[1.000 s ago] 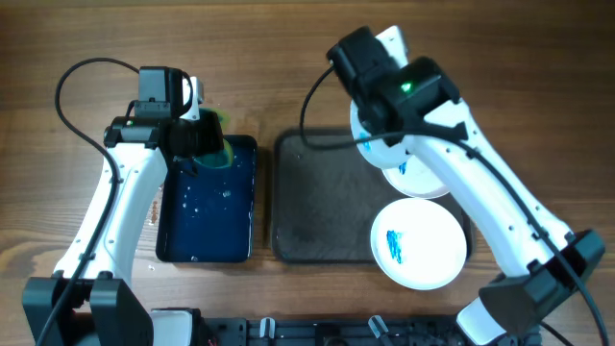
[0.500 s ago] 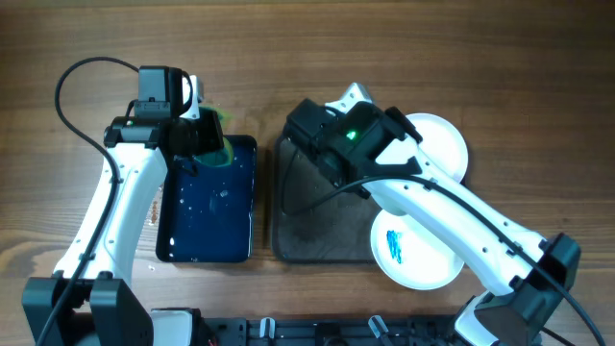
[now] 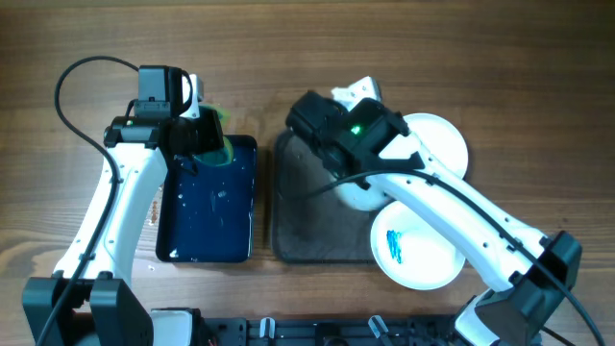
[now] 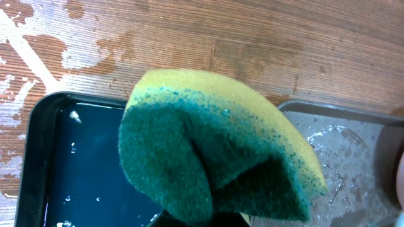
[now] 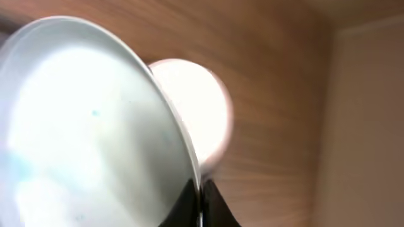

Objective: Clean dirty plates on tray and stack at the side
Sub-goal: 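Carry the plate right and set it on the table beside the tray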

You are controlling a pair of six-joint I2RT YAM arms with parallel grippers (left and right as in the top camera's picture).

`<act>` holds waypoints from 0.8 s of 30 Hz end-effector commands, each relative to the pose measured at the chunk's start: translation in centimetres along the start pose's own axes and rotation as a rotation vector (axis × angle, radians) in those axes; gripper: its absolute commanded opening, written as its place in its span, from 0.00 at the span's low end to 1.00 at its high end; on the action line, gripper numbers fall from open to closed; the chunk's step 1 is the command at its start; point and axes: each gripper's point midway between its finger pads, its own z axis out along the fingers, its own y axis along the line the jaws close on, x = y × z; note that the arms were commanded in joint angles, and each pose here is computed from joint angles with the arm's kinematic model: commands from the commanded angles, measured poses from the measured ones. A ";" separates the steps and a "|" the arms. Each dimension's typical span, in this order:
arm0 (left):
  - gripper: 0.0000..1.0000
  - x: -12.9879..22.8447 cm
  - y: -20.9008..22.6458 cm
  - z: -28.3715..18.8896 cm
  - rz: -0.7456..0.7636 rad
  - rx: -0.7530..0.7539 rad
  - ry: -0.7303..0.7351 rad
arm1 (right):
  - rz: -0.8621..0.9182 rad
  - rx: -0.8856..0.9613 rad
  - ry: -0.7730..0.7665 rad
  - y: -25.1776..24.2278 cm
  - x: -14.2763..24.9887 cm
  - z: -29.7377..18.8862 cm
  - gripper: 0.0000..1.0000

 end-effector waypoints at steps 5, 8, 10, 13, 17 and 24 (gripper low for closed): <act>0.04 -0.5 -0.5 -0.4 0.016 0.011 -0.006 | 0.311 -0.445 0.186 3.0 -0.8 2.6 0.05; 0.04 -0.5 -0.4 -0.4 0.016 0.011 -0.003 | 0.477 -0.469 0.198 -0.1 -2.1 5.1 0.04; 0.04 -0.3 -0.4 -0.4 0.015 0.009 0.003 | 0.591 -0.504 0.213 -3.2 -2.5 7.4 0.04; 0.04 0.0 -0.3 -0.4 0.013 0.007 0.014 | 0.760 -0.568 0.218 -9.4 -2.0 11.0 0.04; 0.04 0.1 -0.5 -0.4 0.015 0.008 0.018 | 1.002 -0.495 0.261 -18.4 2.7 15.7 0.04; 0.04 0.1 -0.5 -0.4 0.016 0.008 0.019 | 1.290 -0.327 0.430 -25.7 12.1 22.3 0.04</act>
